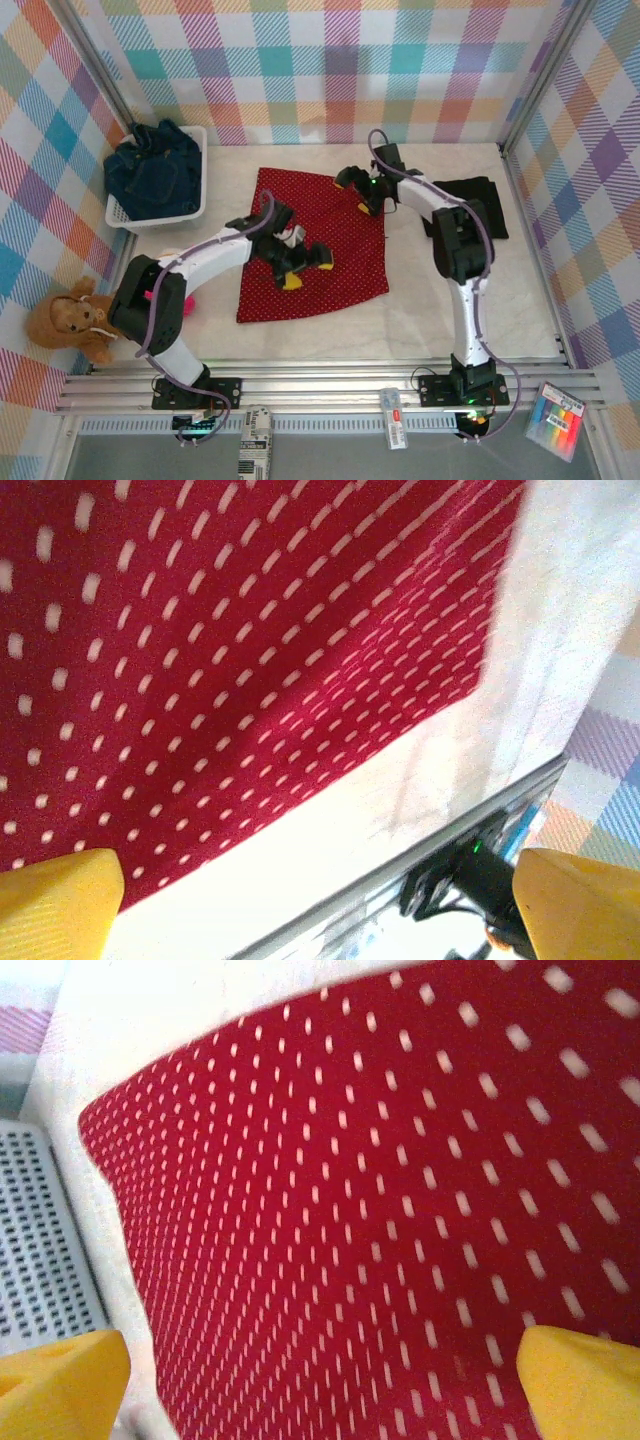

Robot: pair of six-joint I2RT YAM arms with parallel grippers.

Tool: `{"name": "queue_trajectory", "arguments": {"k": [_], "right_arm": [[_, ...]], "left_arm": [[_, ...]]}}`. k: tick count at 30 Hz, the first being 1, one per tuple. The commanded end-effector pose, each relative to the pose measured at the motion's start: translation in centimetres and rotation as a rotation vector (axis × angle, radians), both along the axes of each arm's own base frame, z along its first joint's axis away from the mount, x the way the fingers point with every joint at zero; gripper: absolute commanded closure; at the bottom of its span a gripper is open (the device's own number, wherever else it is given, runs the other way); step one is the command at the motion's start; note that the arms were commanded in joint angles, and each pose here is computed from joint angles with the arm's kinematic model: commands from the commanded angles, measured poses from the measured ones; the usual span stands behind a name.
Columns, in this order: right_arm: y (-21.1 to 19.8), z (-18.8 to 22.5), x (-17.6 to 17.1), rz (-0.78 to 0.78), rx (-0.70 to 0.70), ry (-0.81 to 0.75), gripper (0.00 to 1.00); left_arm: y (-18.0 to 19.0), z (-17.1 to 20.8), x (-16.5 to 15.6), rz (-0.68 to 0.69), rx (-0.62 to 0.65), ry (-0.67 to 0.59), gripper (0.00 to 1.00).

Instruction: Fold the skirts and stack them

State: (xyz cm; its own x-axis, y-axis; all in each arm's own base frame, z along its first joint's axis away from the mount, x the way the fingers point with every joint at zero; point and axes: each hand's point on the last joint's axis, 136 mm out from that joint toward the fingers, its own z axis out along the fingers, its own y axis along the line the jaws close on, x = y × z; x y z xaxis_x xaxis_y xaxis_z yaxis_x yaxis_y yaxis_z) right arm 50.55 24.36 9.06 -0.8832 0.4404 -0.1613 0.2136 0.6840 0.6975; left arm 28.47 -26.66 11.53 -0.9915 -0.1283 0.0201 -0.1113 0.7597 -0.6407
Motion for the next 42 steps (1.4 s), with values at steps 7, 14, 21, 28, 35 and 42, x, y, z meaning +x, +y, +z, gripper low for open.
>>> {"name": "queue_trajectory", "arguments": {"k": [7, 14, 21, 28, 35, 42], "right_arm": [[-3.9, 1.7, -13.0, 0.029, -0.003, 0.075, 0.01], [-1.0, 0.8, -18.8, 0.163, 0.133, 0.173, 0.01], [-2.5, -4.0, -20.6, 0.086, -0.007, 0.275, 0.01], [-3.4, -7.4, -22.0, 0.062, -0.048, 0.361, 0.01], [-2.9, -7.6, -20.4, 0.006, -0.015, 0.335, 0.01], [-2.2, -6.1, -16.9, -0.064, 0.020, 0.246, 0.01]], "left_arm": [[7.1, 1.3, 13.4, 0.298, 0.339, -0.242, 0.00], [7.3, -2.0, 22.9, 0.357, 0.296, -0.243, 0.00], [6.1, -3.1, 28.8, 0.381, 0.231, -0.254, 0.00], [7.6, -9.0, 30.4, 0.454, 0.246, -0.152, 0.00], [10.8, -13.8, 32.5, 0.539, 0.232, -0.083, 0.00], [10.8, -11.6, 35.9, 0.559, 0.127, -0.177, 0.00]]}}
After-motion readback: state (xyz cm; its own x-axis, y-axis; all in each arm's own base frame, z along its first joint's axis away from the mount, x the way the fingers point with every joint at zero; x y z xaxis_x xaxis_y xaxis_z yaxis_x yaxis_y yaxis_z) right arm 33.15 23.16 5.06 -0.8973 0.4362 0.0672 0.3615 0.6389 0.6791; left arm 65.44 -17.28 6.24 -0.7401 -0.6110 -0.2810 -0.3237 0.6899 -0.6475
